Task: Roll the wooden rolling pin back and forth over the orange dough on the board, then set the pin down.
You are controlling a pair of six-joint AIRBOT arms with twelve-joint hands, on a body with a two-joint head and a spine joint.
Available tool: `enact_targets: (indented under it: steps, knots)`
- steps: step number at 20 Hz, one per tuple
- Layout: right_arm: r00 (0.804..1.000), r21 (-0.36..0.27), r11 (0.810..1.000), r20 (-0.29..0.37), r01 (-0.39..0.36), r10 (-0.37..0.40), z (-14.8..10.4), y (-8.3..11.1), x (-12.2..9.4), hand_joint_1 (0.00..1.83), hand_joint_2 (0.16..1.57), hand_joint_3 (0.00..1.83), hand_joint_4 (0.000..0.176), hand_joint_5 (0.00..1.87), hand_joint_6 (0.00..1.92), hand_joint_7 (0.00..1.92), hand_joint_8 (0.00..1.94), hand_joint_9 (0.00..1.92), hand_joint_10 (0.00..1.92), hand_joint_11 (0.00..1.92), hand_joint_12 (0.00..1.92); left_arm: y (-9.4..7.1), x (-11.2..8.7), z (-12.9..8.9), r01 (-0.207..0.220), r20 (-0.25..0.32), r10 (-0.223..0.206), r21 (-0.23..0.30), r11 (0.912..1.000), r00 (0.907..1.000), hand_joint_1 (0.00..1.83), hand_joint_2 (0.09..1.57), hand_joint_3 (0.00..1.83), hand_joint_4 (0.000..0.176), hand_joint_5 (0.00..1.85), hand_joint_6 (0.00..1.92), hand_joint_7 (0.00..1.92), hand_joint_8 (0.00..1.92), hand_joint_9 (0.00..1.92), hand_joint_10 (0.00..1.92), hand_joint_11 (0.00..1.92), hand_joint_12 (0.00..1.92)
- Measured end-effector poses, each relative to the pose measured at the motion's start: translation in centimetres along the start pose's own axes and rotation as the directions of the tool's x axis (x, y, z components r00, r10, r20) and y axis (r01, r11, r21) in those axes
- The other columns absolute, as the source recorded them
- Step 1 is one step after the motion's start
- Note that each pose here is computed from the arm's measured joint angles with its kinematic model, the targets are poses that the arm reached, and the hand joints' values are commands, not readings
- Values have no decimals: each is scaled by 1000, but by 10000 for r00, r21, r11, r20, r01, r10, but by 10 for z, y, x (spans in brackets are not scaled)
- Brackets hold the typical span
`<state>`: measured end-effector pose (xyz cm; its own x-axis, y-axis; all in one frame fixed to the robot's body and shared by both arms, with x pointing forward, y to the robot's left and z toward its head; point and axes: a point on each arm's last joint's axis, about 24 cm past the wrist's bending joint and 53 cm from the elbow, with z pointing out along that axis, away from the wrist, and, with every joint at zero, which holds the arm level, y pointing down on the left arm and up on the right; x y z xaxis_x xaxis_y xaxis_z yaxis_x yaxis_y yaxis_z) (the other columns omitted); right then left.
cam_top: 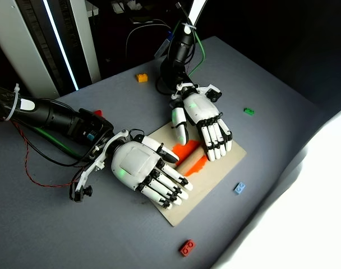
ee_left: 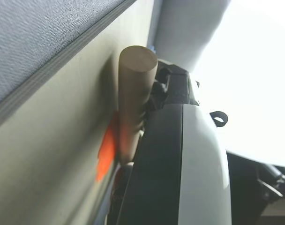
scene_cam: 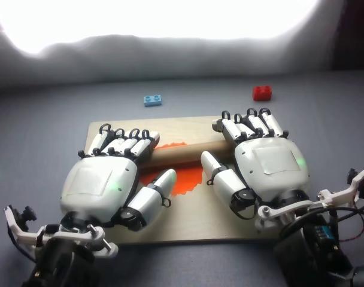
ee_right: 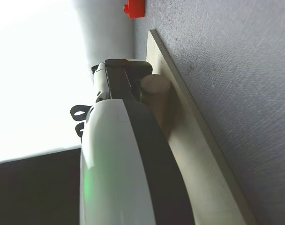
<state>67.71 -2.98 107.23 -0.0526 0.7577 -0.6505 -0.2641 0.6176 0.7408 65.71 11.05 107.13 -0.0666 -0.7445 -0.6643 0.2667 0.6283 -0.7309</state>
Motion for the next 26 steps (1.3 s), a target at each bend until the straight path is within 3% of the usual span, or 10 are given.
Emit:
enact_targets:
  steps: [7,17,23,26]
  knots:
    - [9999,-44,10000,-103,58,-59,-6,3,4,0,1524,1,0,227,574,519,4,144,746,0,1224,-2,2,-8,-25,-142,26,83,10000,9999,0,1468,1,0,390,4,484,4,409,3,0,739]
    - [9988,-50,9990,-201,438,-439,-15,6,9,0,1525,1,0,212,554,497,6,155,780,0,1302,-2,1,-21,-411,-34,412,212,9989,9991,0,1468,0,0,376,9,462,1,396,1,0,750]
    - [9981,-48,9983,-203,588,-589,-18,8,10,0,1533,3,0,217,558,488,3,140,772,0,1238,-2,1,-27,-341,15,340,146,9993,9994,0,1460,0,0,344,0,443,1,373,1,0,658]
    - [9973,-109,9974,-183,714,-716,-20,8,10,0,1535,3,0,206,559,489,3,135,763,0,1209,-2,3,-31,-325,-20,325,175,9993,9995,0,1467,1,0,354,3,457,3,404,8,0,743]
